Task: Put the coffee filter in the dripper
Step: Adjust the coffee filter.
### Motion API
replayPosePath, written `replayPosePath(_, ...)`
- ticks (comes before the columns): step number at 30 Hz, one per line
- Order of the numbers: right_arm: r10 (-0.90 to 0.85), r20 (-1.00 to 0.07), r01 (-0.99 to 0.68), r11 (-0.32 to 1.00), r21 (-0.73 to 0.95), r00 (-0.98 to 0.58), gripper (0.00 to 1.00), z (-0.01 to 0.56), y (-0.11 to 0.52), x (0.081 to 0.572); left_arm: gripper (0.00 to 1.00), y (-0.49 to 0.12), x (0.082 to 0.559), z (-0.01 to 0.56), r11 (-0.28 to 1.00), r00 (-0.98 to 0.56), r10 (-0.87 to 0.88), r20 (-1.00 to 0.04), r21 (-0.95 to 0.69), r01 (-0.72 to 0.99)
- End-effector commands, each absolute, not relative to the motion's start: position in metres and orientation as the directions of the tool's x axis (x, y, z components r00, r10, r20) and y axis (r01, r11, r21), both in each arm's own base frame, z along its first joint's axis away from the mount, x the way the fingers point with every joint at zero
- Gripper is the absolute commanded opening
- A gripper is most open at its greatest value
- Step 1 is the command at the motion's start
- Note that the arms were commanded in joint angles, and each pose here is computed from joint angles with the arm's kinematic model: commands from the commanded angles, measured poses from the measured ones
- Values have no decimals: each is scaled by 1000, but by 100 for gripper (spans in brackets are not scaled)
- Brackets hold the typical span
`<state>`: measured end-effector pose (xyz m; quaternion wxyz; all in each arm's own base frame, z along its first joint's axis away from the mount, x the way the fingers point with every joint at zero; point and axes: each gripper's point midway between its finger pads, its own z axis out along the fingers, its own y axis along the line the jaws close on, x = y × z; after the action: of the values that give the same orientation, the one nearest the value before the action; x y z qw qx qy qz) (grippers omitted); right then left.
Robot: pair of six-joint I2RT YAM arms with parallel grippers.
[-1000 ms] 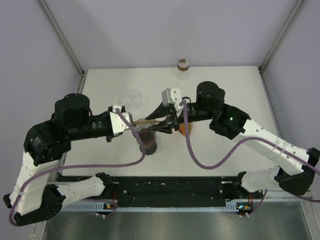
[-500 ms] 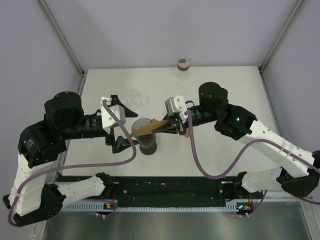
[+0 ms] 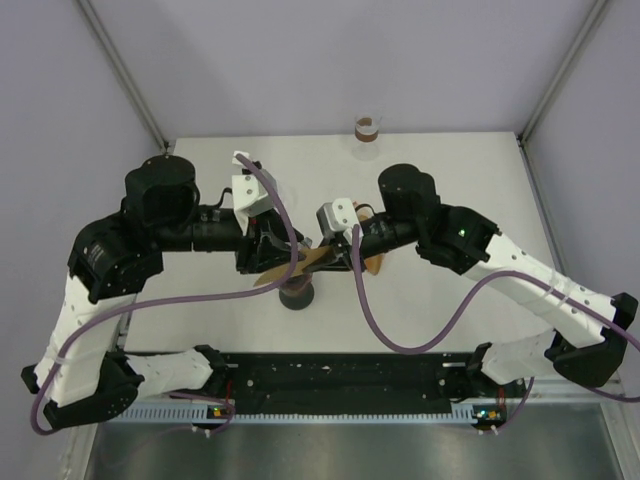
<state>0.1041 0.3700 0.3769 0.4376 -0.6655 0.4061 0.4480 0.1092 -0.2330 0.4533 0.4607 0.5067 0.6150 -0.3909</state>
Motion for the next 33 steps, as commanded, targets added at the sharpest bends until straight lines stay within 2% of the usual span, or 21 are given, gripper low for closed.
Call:
replayPosePath(1, -79, -943, -912, -290, -289, 324, 0, 403, 366, 96, 34, -240, 100, 472, 138, -75, 188, -979, -49, 989)
replayPosePath(5, -85, -942, -915, -280, -291, 325, 0, 403, 364, 97, 14, -239, 94, 479, 111, -56, 171, -984, -37, 993)
replayPosePath(10, -86, -939, -914, -273, -300, 333, 0, 402, 362, 98, 11, -235, 88, 486, 87, -38, 157, -987, -24, 996)
replayPosePath(13, -88, -939, -915, -268, -300, 333, 0, 402, 362, 99, 0, -233, 93, 483, 115, -30, 173, -984, -10, 993)
replayPosePath(33, -91, -941, -915, -280, -291, 327, 0, 400, 366, 99, 0, -232, 123, 484, 263, -33, 176, -984, 15, 965)
